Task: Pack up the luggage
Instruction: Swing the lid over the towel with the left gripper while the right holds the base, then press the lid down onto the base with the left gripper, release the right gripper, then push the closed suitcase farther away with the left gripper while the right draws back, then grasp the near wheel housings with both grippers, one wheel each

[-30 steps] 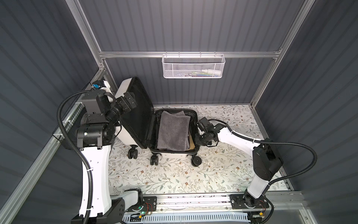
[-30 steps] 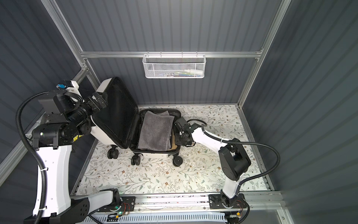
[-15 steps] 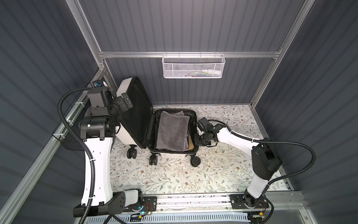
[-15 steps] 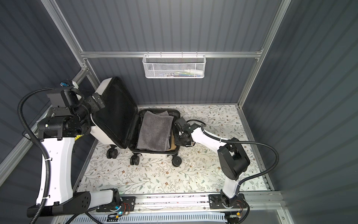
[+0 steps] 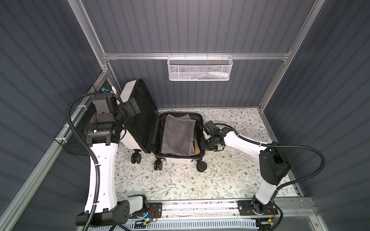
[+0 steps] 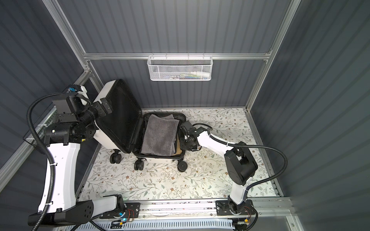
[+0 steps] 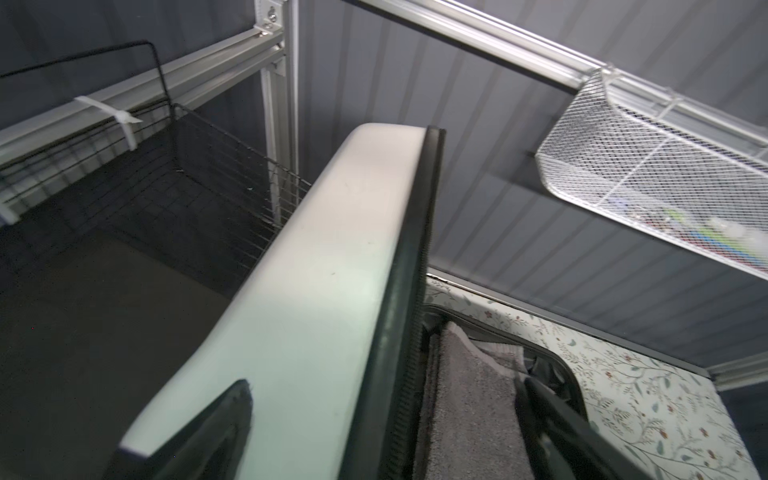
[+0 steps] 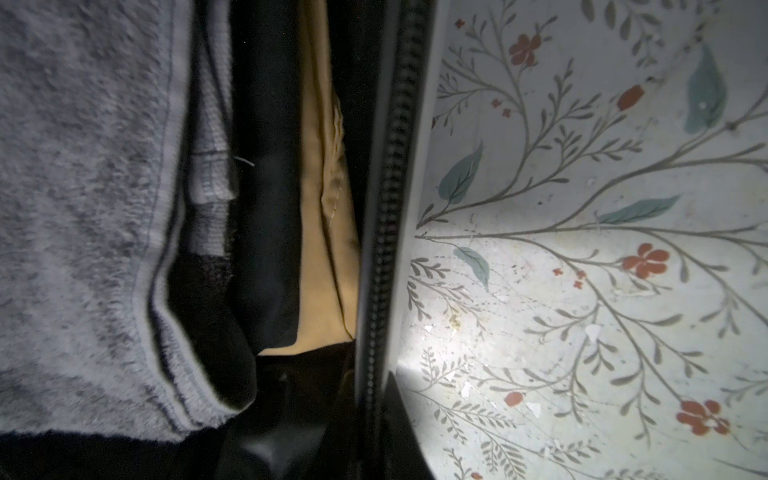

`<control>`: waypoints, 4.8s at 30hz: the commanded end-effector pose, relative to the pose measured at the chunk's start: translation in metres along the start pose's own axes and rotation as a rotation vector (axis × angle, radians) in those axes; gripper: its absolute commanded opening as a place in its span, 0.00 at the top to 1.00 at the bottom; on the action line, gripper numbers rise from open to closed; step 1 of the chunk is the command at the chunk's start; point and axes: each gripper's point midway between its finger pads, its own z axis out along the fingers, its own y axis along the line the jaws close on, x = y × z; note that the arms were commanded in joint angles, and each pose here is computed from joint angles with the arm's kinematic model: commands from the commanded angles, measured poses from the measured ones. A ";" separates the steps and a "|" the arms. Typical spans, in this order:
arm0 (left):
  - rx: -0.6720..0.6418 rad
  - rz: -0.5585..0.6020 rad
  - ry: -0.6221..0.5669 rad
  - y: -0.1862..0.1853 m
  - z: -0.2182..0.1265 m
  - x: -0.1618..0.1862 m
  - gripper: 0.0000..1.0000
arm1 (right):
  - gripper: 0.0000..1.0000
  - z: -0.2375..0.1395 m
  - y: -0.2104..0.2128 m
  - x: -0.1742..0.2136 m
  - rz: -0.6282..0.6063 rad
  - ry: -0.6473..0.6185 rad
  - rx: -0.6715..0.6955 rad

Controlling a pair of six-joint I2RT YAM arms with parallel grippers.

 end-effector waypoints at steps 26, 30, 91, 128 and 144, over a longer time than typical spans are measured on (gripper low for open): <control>0.514 -0.239 0.129 -0.089 0.003 0.037 0.13 | 1.00 -0.008 0.089 -0.005 -0.107 0.013 -0.251; 0.547 -0.211 0.144 -0.114 0.002 0.045 0.14 | 1.00 -0.009 0.089 -0.005 -0.105 0.013 -0.254; 0.135 0.029 0.383 -0.073 0.122 0.121 0.00 | 0.19 -0.104 -0.084 0.005 0.197 -0.244 -0.181; 0.416 -0.104 0.568 -0.143 0.127 0.228 0.00 | 0.18 -0.151 -0.072 0.034 0.102 -0.273 -0.236; 0.340 -0.029 0.462 -0.113 0.083 0.203 0.00 | 0.15 -0.186 -0.050 0.051 -0.026 -0.341 -0.046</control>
